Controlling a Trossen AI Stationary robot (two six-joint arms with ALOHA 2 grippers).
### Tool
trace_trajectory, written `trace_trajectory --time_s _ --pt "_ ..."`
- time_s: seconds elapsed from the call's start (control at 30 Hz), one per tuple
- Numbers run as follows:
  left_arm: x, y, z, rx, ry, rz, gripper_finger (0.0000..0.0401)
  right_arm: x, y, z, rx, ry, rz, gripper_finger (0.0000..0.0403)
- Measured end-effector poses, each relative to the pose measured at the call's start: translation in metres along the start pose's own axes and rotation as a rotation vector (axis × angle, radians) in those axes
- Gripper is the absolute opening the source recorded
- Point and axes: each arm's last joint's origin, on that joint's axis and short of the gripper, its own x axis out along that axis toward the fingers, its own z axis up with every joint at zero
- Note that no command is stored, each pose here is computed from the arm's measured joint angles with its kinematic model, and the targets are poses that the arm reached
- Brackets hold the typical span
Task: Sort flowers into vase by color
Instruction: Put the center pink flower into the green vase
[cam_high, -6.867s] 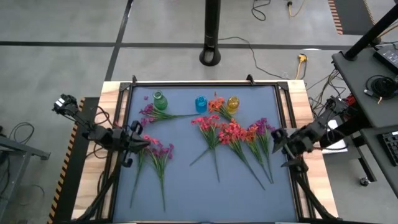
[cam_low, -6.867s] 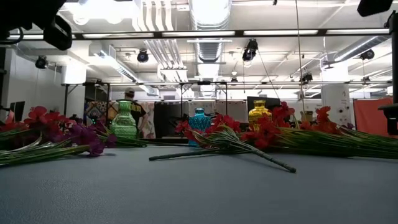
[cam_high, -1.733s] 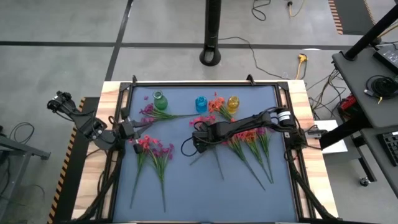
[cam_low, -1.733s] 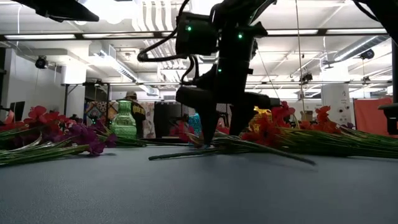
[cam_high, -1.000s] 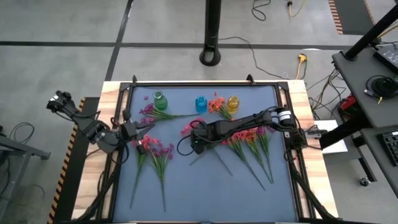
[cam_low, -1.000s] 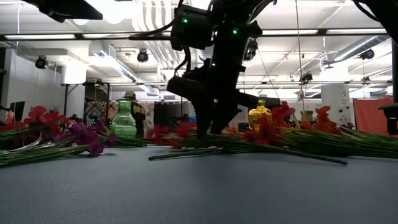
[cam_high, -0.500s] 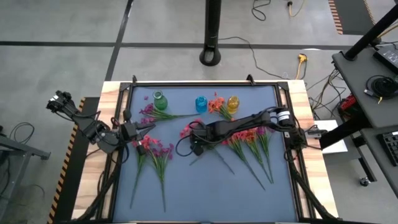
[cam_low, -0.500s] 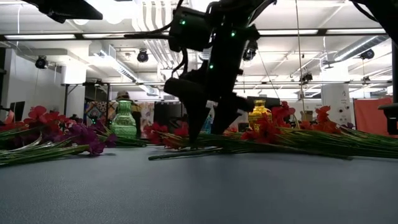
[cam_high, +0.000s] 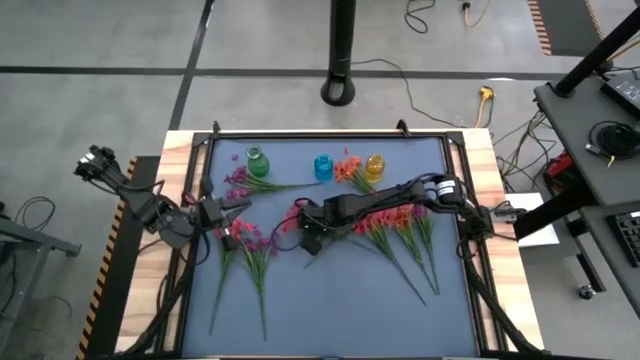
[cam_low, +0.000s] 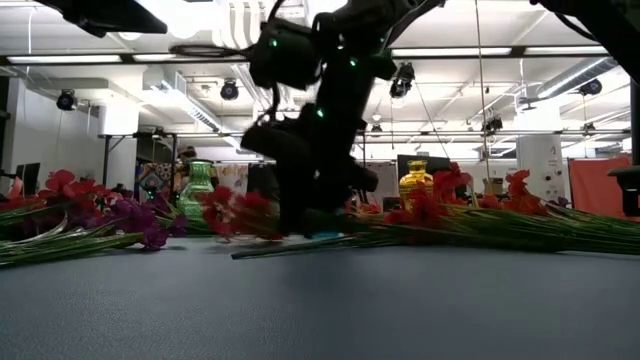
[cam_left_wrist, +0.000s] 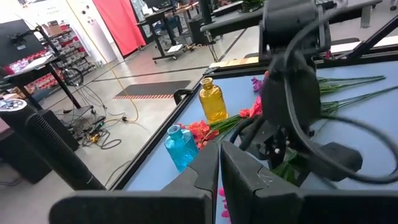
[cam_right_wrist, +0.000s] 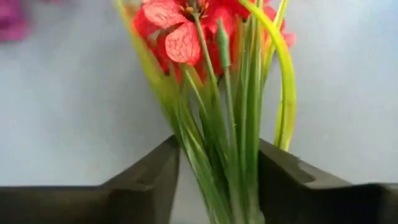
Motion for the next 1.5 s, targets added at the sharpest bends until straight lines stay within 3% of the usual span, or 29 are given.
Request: trace_trajectory --time_s 0.27,0.4,0.63,0.77,1.0,1.27,1.5 --pt "0.001 0.000 0.003 0.086 -0.013 0.074 0.0002 -0.031 0.008 0.027 -0.210 -0.008 0.217 0.0023" --pt "-0.003 0.005 0.017 0.093 -0.034 0.075 0.0002 -0.062 0.009 0.040 -0.277 -0.078 0.247 0.0020" --pt "-0.009 0.008 0.040 0.066 -0.067 -0.088 0.0002 -0.102 0.005 0.049 -0.359 -0.282 0.204 0.0022" --pt "-0.009 0.008 0.042 0.055 -0.066 -0.107 0.0002 -0.128 -0.007 0.056 -0.395 -0.473 0.229 0.0022" --pt "-0.008 0.006 0.038 0.053 -0.058 -0.102 0.0002 -0.163 -0.052 0.068 -0.371 -0.992 0.268 0.0022" --pt "-0.005 0.006 0.031 0.054 -0.044 -0.012 0.0002 -0.157 -0.102 0.065 -0.209 -1.490 0.352 0.0022" --pt "-0.008 0.013 0.037 0.010 -0.058 0.060 0.0002 -0.135 -0.122 0.085 -0.162 -1.627 0.348 0.0022"
